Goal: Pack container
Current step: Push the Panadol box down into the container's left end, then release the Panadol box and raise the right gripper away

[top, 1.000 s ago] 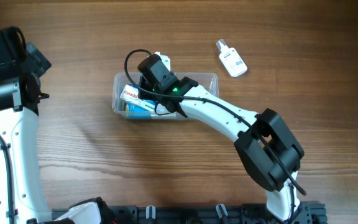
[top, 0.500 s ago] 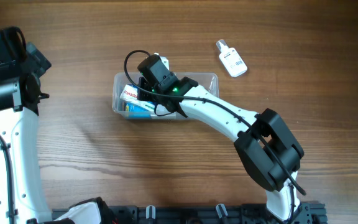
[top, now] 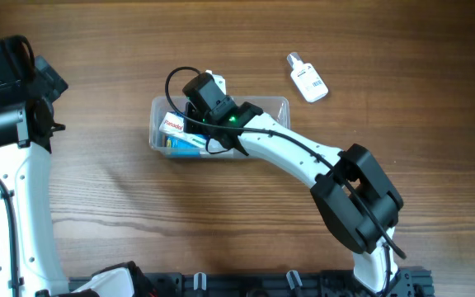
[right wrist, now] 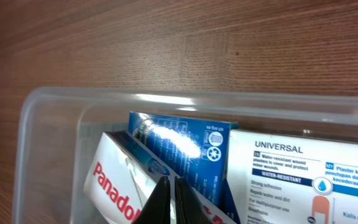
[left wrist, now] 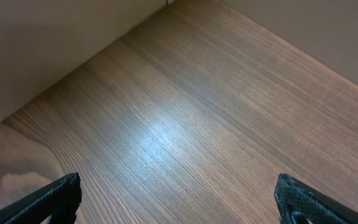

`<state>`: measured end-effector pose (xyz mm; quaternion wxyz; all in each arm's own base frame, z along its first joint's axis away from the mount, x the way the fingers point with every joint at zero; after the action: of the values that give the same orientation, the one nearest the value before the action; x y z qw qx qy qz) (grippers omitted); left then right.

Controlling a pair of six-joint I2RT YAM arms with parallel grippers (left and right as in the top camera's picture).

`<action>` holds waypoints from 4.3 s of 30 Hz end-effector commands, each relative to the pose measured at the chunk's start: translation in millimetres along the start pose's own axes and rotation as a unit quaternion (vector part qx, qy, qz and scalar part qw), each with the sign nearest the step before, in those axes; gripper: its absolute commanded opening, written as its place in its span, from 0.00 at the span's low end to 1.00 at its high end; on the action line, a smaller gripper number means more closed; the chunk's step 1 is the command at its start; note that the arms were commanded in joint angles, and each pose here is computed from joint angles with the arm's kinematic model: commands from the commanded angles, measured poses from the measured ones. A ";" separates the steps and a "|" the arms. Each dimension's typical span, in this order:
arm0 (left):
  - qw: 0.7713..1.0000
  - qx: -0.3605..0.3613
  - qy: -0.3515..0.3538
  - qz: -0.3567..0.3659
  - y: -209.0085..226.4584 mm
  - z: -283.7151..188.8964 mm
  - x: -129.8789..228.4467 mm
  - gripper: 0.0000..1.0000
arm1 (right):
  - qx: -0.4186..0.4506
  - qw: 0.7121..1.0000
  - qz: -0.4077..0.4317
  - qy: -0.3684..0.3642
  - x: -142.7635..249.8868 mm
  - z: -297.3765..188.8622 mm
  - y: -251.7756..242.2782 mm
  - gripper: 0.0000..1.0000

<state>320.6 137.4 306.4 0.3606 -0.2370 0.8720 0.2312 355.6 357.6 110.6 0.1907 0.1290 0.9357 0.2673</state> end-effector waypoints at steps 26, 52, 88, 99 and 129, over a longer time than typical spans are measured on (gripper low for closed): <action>1.000 -0.008 -0.005 0.004 4.1 -1.9 -2.5 1.00 | -0.077 0.987 -0.090 0.111 13.7 4.6 12.9 0.04; 1.000 -0.008 -0.005 0.004 4.1 -1.9 -2.5 1.00 | -0.086 0.985 -0.082 0.128 13.4 21.5 6.4 0.04; 1.000 -0.008 -0.005 0.004 4.1 -1.9 -2.5 1.00 | -0.040 0.978 -0.148 0.143 10.5 6.0 11.0 0.04; 1.000 -0.008 -0.005 0.004 4.1 -1.9 -2.5 1.00 | -0.038 0.975 -0.147 0.160 17.3 13.5 5.8 0.04; 1.000 -0.008 -0.005 0.004 4.1 -1.9 -2.5 1.00 | -0.104 0.950 -0.222 0.192 10.3 -6.7 34.2 0.05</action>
<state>320.5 137.5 306.4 0.3606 -0.2372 0.8719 0.2313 326.5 377.0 104.4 0.0379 -0.1455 0.9402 0.3057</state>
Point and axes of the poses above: each gripper's point midway between its finger pads, its own z axis out along the fingers, its own y axis along the line the jaws close on, x = y × z, the point moved 5 cm from there along -z, back along the fingers, and after that the axes turned 15 degrees about z, right-handed, at the moved point
